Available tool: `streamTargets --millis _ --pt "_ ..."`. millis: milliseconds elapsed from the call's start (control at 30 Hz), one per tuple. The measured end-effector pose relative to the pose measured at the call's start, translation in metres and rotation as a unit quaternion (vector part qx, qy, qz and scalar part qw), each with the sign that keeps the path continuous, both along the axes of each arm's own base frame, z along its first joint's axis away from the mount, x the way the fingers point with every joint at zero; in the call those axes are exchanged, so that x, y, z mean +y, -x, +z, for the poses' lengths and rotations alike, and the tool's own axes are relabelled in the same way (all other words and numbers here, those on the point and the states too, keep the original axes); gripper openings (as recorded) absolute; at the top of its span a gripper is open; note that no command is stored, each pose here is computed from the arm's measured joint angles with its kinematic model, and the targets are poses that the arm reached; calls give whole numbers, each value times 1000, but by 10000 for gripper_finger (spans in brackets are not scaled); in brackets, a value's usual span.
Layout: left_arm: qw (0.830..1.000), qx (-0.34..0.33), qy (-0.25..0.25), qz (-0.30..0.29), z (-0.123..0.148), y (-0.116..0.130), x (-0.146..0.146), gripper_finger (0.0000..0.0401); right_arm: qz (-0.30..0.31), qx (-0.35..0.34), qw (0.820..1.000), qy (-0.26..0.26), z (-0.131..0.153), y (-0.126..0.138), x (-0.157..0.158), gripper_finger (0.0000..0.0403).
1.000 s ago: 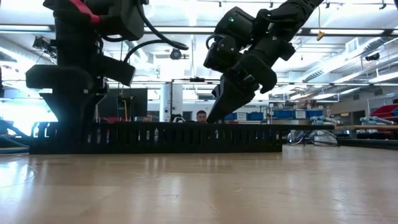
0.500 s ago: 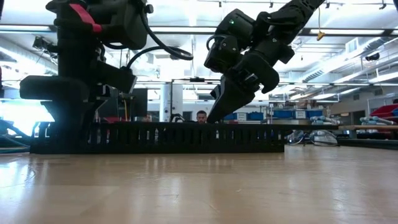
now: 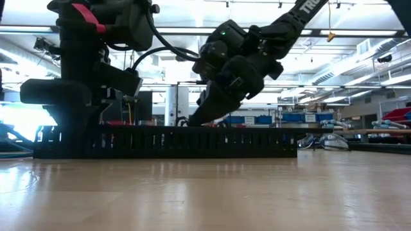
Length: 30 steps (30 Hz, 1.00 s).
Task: Ziptie cables
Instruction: Close the black cable duct with the cover
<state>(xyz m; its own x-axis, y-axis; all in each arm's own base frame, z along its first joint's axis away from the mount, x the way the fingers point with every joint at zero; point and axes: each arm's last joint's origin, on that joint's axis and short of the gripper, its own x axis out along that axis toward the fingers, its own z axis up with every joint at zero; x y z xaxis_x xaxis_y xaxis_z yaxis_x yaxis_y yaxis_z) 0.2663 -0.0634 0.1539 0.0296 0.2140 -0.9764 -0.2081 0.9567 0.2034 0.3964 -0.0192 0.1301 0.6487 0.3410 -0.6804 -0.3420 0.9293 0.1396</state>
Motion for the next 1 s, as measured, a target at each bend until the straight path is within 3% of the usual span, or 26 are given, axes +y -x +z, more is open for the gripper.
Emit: streamTargets --millis 300,567,700,1000 --pt "1000 -1 -7 6 0 0 0 203 14 -1 1000 1 3 -11 0 0" --pt "999 -1 -37 10 0 1 3 279 13 14 1000 4 2 -9 0 0" --pt "999 18 -29 10 0 4 3 316 13 16 1000 3 2 -9 1 0" --pt "996 80 -37 -12 2 17 -2 330 23 29 999 4 1 -6 1 0"
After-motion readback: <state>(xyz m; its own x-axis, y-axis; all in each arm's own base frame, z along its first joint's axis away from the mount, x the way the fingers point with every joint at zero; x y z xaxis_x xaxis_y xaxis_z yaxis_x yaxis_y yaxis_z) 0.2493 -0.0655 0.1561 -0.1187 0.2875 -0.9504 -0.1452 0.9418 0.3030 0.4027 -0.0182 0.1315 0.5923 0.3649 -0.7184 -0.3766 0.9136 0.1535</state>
